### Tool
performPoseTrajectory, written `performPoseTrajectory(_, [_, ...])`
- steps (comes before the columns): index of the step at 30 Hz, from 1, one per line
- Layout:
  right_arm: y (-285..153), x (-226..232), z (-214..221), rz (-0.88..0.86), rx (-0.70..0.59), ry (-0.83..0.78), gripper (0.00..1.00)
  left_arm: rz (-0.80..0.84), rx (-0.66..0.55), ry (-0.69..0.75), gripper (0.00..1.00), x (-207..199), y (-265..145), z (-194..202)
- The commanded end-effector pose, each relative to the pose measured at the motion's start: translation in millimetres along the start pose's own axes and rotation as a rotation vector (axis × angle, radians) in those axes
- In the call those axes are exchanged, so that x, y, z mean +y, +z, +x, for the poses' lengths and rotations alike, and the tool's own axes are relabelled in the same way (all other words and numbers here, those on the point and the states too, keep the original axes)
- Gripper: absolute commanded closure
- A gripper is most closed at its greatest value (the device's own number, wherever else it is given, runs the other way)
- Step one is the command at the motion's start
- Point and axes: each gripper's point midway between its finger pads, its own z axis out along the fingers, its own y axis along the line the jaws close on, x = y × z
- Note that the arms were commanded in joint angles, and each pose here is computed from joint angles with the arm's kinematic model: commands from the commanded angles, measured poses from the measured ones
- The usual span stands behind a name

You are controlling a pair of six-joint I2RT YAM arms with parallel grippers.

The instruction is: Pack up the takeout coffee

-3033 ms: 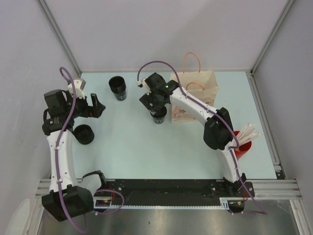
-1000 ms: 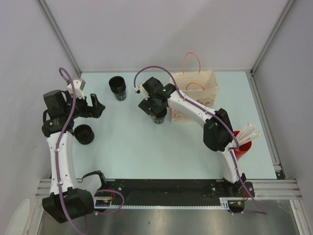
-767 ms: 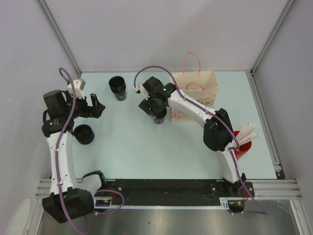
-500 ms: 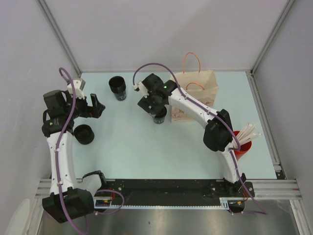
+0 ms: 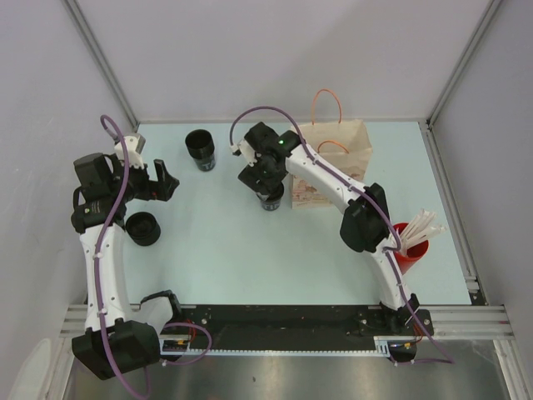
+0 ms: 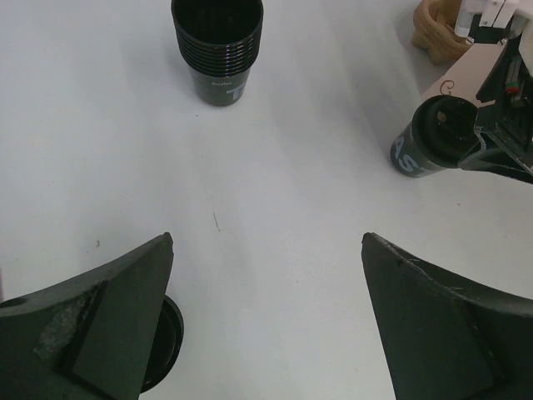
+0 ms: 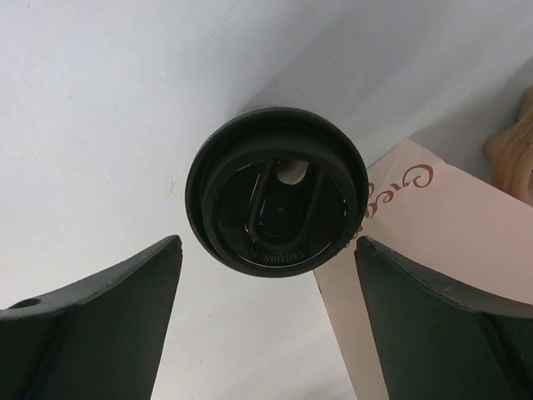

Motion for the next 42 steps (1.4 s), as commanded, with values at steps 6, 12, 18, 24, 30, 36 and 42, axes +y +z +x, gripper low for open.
performPoseTrajectory(6, [-3.2,7.9,2.9,-0.091,0.017,-0.002,0.1,0.01,-0.057,0.019,0.01,-3.3,-5.6,-15.6])
performPoseTrajectory(12, [-0.6,8.5,1.7,-0.093,0.017,-0.01,0.1,0.009,-0.053,0.016,0.0,-2.6,-4.7,-14.4])
performPoseTrajectory(18, [2.2,4.8,-4.7,-0.069,-0.005,-0.001,0.08,0.007,-0.057,0.017,0.0,-2.5,-4.9,-14.7])
performPoseTrajectory(24, [0.3,1.8,-14.6,-0.04,-0.04,-0.006,0.03,0.007,-0.058,0.019,0.01,-2.3,-4.9,-15.0])
performPoseTrajectory(30, [2.6,3.3,-15.9,-0.044,-0.042,0.001,0.04,0.004,-0.056,0.018,0.01,-1.9,-5.2,-14.3])
performPoseTrajectory(36, [6.5,4.5,-17.7,-0.047,-0.045,0.002,0.05,0.007,-0.059,0.02,0.01,-3.0,-5.8,-14.9])
performPoseTrajectory(42, [13.3,2.3,-15.2,-0.042,-0.033,0.005,0.05,0.006,-0.06,0.021,0.01,-3.3,-6.3,-14.8])
